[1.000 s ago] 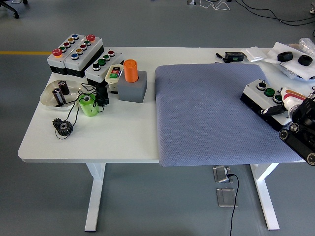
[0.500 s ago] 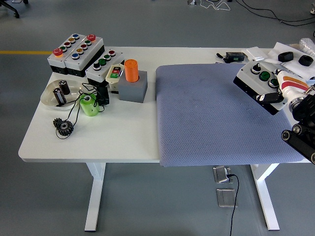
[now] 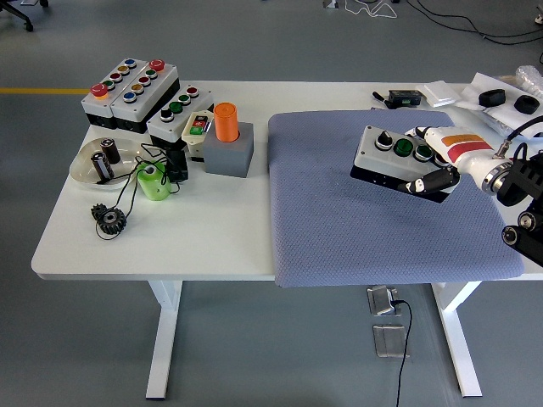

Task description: Pick up the button,place it on the desk,press the button,press the button

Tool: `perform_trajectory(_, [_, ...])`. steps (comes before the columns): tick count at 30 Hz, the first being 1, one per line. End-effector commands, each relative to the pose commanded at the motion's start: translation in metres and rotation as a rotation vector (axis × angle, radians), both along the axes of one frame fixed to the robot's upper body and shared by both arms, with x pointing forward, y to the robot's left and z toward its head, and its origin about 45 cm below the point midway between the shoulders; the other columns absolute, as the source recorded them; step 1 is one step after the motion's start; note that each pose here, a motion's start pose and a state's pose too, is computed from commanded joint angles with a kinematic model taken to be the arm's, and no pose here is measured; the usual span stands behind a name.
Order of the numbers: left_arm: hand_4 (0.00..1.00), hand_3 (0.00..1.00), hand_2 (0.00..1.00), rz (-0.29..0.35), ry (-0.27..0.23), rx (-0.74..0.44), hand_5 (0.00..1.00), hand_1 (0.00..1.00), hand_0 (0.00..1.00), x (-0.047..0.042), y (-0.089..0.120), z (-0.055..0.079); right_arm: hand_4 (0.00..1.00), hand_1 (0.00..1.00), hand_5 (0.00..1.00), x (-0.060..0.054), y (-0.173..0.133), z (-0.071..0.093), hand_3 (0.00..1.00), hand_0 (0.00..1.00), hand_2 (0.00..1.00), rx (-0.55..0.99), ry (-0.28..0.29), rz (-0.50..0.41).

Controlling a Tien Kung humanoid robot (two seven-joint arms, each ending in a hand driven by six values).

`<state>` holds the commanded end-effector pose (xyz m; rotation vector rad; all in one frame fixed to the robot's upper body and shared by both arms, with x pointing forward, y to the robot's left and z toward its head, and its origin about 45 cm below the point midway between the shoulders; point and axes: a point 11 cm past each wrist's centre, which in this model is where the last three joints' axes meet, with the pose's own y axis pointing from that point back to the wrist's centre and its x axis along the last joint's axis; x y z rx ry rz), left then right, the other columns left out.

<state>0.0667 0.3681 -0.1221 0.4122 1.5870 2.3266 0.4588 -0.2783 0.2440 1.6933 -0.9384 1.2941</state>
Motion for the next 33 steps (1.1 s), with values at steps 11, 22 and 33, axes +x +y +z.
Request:
perform_trajectory(11, [0.408, 0.615, 0.792, 0.0, 0.003, 0.001, 0.938, 0.763, 0.686, -0.0008, 0.0, 0.0, 0.504, 0.093, 0.002, -0.008, 0.02, -0.028, 0.43, 0.188, 0.277, -0.145, 0.079, 0.181])
perform_trajectory(22, [0.406, 0.613, 0.793, -0.001, 0.001, 0.0, 0.935, 0.762, 0.685, -0.0002, 0.0, 0.0, 0.636, 0.303, 0.177, -0.009, 0.014, -0.039, 0.552, 0.334, 0.433, -0.194, 0.126, 0.146])
perform_trajectory(33, [0.406, 0.611, 0.792, -0.002, 0.003, 0.0, 0.934, 0.761, 0.685, -0.0008, 0.0, 0.0, 0.821, 0.507, 0.258, -0.01, 0.006, -0.043, 0.937, 0.588, 0.695, -0.221, 0.152, 0.129])
